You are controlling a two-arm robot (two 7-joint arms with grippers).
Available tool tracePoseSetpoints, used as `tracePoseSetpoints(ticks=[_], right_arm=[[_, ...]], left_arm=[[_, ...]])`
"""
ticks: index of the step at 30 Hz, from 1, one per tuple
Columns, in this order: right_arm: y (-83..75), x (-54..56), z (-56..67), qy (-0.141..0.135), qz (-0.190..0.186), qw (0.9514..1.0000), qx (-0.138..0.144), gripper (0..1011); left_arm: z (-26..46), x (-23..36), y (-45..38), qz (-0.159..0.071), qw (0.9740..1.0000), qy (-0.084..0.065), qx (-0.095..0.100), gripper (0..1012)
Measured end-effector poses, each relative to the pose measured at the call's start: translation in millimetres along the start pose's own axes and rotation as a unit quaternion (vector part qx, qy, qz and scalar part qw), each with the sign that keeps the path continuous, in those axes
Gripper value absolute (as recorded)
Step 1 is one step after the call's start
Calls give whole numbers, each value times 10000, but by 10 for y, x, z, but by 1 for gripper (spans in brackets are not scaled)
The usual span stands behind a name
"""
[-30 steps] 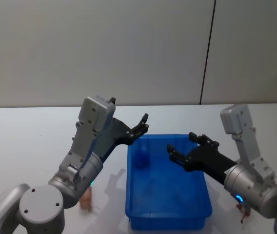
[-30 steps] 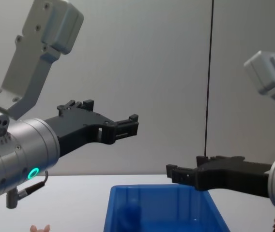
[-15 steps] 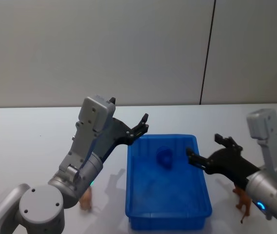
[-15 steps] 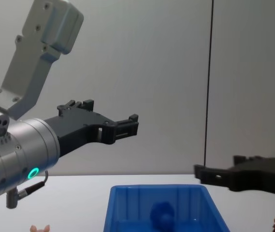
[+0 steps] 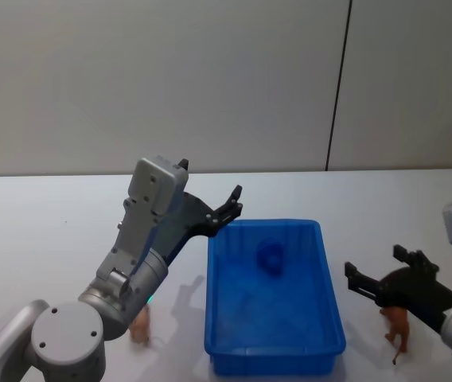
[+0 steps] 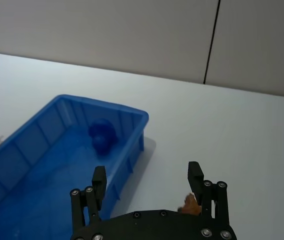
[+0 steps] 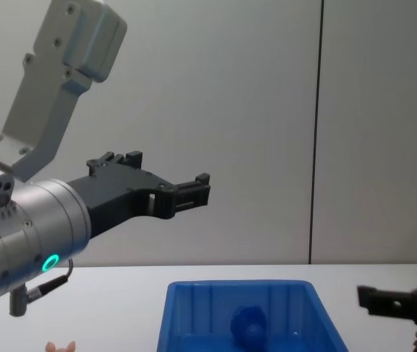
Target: Pick up the two dolls from the table and place them into the box.
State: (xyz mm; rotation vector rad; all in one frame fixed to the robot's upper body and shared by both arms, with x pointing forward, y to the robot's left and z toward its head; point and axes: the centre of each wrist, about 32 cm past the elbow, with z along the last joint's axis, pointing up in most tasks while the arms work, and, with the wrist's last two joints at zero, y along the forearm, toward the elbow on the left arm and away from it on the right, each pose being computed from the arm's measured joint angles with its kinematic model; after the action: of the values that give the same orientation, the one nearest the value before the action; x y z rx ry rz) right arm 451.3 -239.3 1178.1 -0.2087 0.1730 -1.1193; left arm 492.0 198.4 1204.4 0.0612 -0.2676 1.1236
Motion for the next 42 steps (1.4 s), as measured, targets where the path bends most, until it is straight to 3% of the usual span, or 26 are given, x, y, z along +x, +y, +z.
tracePoseSetpoints(ticks=[12,28,32,41,42], right_arm=[[-73,95,-92,199,-269,9985,-434,1001],[56,167,-197,411,-424,9949,-815,996],[100,172,-216,443,-429,9942,-881,929],[186,180,-236,493,-432,9930,-988,676],[195,181,-237,496,-434,9929,-995,606]], left_arm=[[0,0,0,0,10000,0,0,1001],[0,0,0,0,10000,0,0,1001],[0,0,0,0,10000,0,0,1001],[0,0,0,0,10000,0,0,1001],[0,0,0,0,10000,0,0,1001]])
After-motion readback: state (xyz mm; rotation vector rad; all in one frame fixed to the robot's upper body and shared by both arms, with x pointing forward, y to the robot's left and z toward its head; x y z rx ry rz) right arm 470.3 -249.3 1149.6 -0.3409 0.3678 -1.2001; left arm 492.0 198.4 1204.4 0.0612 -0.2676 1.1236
